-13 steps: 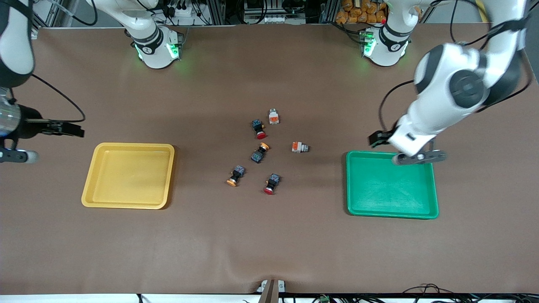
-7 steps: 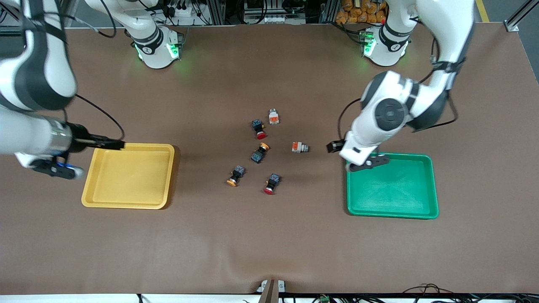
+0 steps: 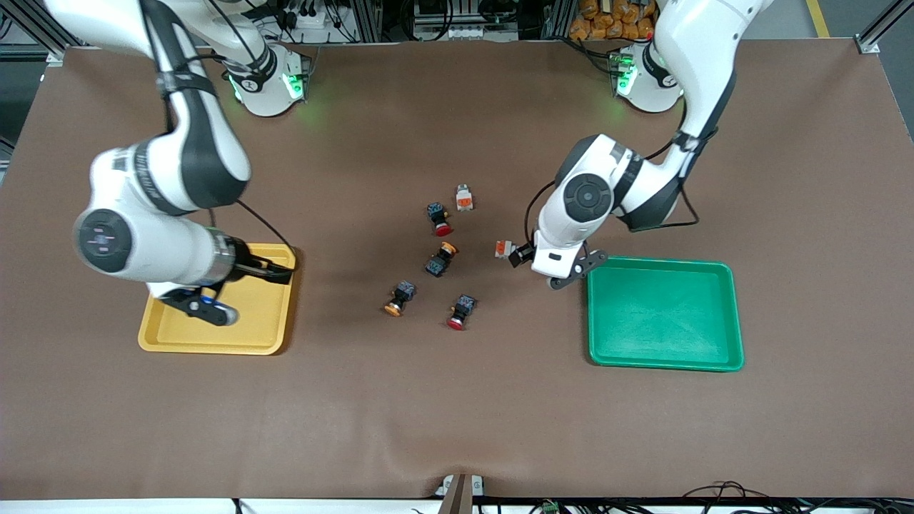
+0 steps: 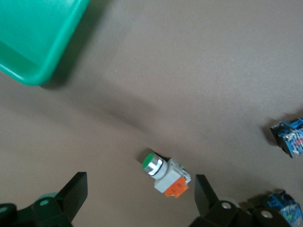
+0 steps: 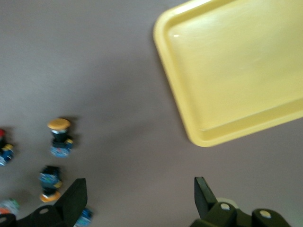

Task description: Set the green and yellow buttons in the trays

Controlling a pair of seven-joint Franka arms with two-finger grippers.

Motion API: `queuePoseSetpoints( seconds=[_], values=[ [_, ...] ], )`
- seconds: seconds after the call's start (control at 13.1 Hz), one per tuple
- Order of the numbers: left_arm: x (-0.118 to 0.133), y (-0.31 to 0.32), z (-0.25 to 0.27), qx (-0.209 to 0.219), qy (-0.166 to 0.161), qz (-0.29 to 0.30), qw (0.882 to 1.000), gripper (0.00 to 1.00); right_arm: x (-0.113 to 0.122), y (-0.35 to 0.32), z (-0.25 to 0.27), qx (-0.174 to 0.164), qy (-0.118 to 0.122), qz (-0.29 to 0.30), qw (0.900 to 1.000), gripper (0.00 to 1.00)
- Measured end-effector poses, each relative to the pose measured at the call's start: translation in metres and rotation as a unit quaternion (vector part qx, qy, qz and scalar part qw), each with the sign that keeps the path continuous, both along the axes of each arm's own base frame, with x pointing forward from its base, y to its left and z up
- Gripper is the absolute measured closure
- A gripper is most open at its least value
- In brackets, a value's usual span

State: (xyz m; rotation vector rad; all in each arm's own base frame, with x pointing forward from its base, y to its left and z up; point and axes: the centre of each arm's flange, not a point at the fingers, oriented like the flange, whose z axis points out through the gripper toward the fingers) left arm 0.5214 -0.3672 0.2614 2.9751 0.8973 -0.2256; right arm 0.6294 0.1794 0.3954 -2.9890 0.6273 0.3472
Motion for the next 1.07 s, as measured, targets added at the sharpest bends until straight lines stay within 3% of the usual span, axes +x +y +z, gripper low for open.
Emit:
queuePoseSetpoints(
  seconds=[0.31, 0.76, 1.07],
  values=[
    [-0.015, -0.029, -0.038, -0.006, 0.000, 0.055, 0.998, 0.00, 0.005, 0.063, -0.053, -0.001, -0.029, -0.047, 0.998, 0.00],
    [-0.031, -0.043, -0.089, -0.009, 0.011, 0.066, 0.998, 0.04, -0.003, 0.132, -0.126, -0.002, -0.070, -0.078, 0.995, 0.00],
    [-0.028, -0.044, -0.089, -0.014, 0.007, 0.068, 0.998, 0.51, -0.012, 0.158, -0.169, -0.002, -0.081, -0.075, 0.994, 0.00]
  ],
)
